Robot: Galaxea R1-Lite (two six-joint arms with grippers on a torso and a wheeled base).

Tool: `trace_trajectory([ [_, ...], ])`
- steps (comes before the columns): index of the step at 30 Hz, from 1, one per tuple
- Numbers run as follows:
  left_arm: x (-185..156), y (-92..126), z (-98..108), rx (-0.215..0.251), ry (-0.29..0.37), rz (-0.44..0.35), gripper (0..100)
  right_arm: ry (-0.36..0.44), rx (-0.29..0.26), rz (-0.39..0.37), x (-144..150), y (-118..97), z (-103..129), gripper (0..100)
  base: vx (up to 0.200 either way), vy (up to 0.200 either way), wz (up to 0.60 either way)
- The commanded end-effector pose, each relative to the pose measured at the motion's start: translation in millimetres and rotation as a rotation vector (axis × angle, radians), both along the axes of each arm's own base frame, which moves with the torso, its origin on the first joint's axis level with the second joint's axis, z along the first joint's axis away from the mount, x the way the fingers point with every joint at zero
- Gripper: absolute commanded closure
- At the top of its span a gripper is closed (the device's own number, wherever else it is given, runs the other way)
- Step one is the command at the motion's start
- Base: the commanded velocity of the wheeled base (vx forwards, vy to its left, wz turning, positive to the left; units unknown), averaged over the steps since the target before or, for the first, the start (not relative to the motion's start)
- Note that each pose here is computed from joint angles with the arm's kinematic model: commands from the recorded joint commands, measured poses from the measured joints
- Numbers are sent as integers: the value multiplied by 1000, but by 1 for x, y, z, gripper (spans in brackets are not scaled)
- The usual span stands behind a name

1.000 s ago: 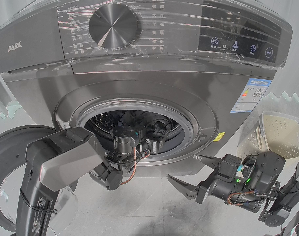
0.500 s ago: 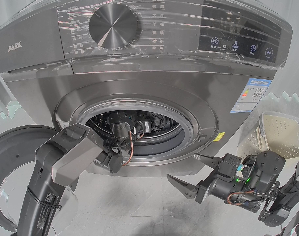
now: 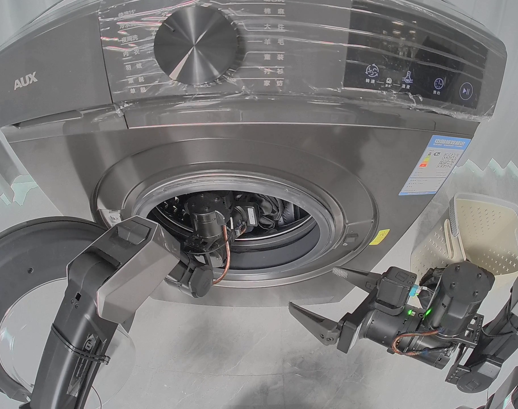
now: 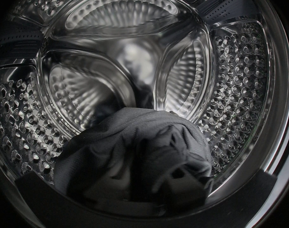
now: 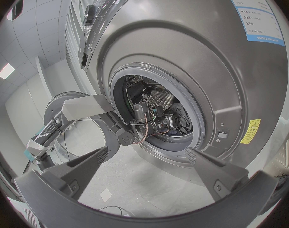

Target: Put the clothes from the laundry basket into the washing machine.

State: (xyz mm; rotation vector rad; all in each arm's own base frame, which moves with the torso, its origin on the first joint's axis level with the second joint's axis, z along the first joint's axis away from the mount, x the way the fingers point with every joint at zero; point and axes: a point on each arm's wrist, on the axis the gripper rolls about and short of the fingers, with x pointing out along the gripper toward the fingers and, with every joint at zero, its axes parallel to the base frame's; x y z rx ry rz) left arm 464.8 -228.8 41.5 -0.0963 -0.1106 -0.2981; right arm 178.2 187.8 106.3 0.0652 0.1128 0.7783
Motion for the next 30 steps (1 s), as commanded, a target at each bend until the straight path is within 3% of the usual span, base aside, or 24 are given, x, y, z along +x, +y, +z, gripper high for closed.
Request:
trace_trajectory([
  [1,-14,-1,18,-13,9,-26,0,0,-1,0,0,0,0,0,0,0,0],
  [8,-40,-3,28,3,44,-66,0,-1,0,0,0,0,0,0,0,0,0],
  [13,-66,-3,23,49,107,-124,0,-4,4,0,-1,-1,1,0,0,0,0],
  [17,-88,-4,32,50,103,-155,0,-3,2,-1,-1,-1,1,0,0,0,0],
  [23,-142,2,53,62,118,-221,0,-3,2,-1,-2,-2,2,0,0,0,0],
  [30,-206,19,60,77,131,-291,0,-7,11,-4,-5,-7,5,0,0,0,0],
])
